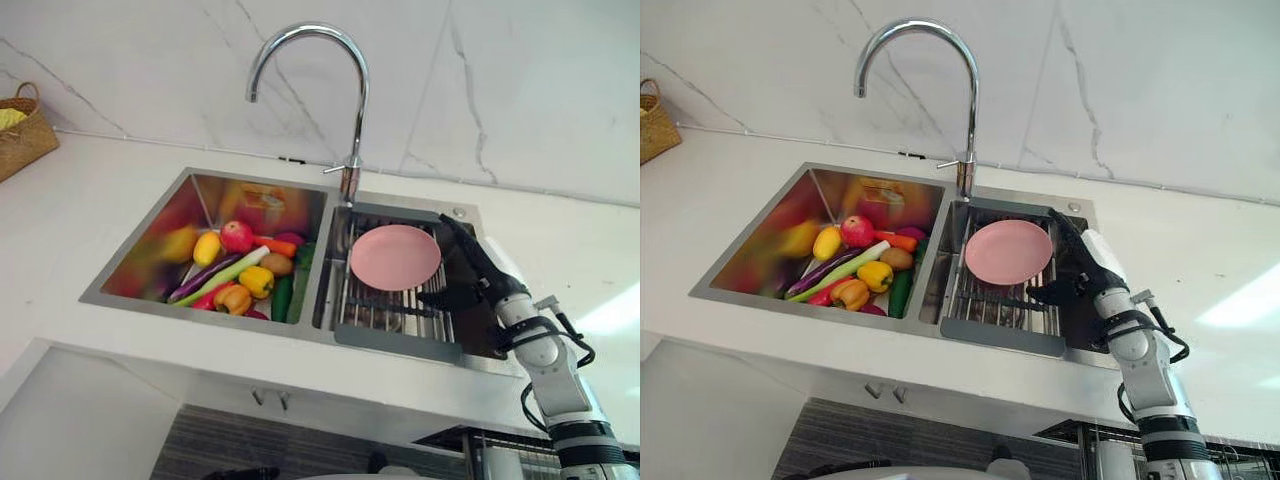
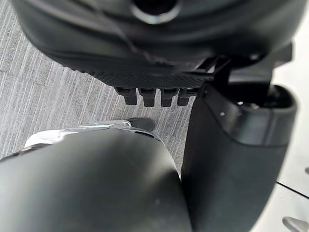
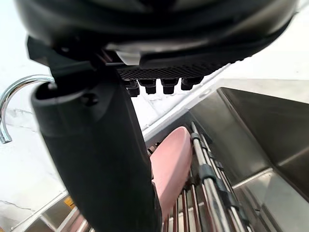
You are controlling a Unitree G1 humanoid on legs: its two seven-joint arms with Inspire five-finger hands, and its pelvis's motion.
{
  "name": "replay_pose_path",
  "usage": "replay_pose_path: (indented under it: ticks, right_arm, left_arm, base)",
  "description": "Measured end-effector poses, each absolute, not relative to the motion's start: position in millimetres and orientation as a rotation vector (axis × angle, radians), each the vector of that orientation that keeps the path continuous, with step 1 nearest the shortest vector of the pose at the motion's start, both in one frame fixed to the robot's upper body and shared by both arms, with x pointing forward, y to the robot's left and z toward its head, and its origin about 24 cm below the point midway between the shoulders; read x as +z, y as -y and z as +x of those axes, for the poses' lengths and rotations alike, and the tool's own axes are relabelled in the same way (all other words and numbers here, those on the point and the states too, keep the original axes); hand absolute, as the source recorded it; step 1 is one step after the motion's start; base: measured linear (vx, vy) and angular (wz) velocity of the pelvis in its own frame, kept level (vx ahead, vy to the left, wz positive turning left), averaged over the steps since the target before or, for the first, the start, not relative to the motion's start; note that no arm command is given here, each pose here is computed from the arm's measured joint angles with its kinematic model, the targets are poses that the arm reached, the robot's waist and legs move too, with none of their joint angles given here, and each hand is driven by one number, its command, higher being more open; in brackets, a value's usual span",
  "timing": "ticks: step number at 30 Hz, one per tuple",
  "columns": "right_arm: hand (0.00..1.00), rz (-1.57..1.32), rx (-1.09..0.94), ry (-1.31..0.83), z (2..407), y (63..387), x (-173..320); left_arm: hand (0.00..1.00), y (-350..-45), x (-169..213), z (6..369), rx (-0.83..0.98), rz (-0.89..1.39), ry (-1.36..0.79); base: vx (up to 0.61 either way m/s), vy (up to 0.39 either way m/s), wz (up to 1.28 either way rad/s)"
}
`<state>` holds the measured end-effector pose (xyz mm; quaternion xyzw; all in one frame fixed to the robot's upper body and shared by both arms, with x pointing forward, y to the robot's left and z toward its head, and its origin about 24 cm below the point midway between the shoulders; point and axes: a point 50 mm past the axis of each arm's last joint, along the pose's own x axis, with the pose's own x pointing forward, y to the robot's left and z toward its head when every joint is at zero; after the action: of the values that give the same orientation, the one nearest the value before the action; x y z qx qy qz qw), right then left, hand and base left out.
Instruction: Walk over to the sink, pick up the cup, carry it to the dishwasher, place the cup inside the dishwasher, then close the dishwasher door
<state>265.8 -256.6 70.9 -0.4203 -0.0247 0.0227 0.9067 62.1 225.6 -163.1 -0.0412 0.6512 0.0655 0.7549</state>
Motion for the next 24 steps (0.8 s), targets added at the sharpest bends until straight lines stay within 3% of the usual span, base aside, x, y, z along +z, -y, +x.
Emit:
replay_pose_path:
  ticks: [24]
  right_arm:
    - [1.00,-0.928,0.110,-0.013,272,252,55]
  left_arm:
    - [1.00,-227,-161,65,0.116,-0.052,-1.406]
  base:
    - [-0.02,-0.010,0.03]
